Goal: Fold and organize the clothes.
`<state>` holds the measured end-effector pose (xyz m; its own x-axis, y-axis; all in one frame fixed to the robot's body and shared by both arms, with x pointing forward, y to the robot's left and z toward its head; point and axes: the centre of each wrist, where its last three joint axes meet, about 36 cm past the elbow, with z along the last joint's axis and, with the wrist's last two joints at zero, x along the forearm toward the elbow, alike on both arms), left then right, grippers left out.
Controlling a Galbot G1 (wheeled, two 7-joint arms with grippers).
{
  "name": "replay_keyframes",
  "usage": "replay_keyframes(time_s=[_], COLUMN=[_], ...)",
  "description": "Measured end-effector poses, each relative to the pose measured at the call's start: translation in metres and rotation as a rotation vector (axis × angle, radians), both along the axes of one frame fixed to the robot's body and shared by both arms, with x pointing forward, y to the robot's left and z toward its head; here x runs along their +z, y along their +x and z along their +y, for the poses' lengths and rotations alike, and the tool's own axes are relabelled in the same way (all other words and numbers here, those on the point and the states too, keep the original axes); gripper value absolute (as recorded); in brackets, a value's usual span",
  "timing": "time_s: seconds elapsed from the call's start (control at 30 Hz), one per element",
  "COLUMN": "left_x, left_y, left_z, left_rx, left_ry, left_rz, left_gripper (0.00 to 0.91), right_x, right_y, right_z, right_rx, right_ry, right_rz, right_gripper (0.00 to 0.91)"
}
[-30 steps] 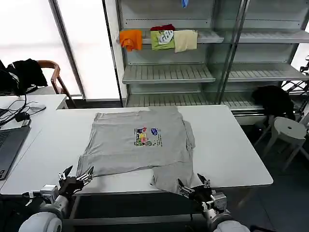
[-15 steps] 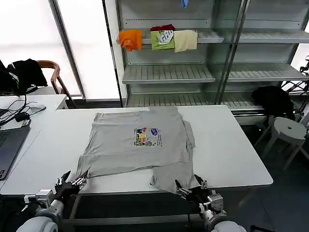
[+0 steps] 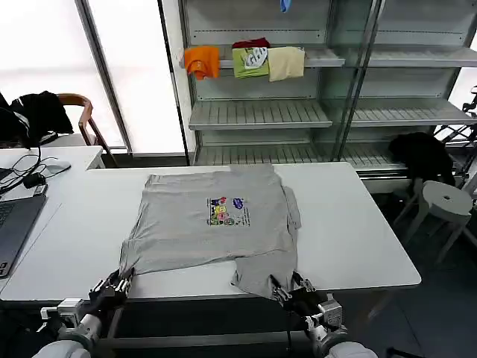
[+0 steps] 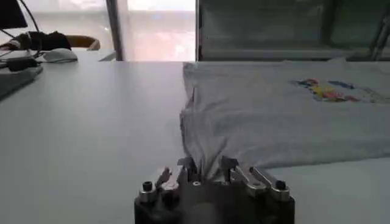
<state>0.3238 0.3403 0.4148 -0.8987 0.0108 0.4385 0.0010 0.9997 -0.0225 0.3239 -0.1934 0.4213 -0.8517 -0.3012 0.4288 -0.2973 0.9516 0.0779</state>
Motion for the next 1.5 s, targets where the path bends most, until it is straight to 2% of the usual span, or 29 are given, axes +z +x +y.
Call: replay_keyframes(time_s=[0.23, 0.53, 1.0, 1.23, 1.5], left_x=[0.0, 0.013, 0.03, 0.037, 0.028], left_y=[0.004, 0.021, 0.078, 0.106, 0.132], left_z=[-0.001, 0.002, -0.007, -0.003, 0.0], left_rx=[0.006, 0.019, 0.014, 0.015, 0.032], left_ry=[-0.021, -0.112, -0.22, -0.208, -0.183], left_rz=[-0.033, -0.141, -0.239, -0.266, -0.259], left_gripper=[0.01, 0.0, 0.01, 0.01, 0.01], right_x=[0.006, 0.014, 0.038, 0.044, 0.039], right_y=[0.005, 0.032, 0.125, 0.178, 0.224], right_z=[0.0, -0.002, 0.009, 0.016, 0.022], right_rx=[-0.03, -0.08, -0.089, -0.082, -0.069], right_ry=[0.046, 0.093, 0.128, 0.123, 0.098], right_rz=[-0.055, -0.142, -0.234, -0.248, -0.233], right_gripper=[0.0, 0.0, 0.0, 0.0, 0.0])
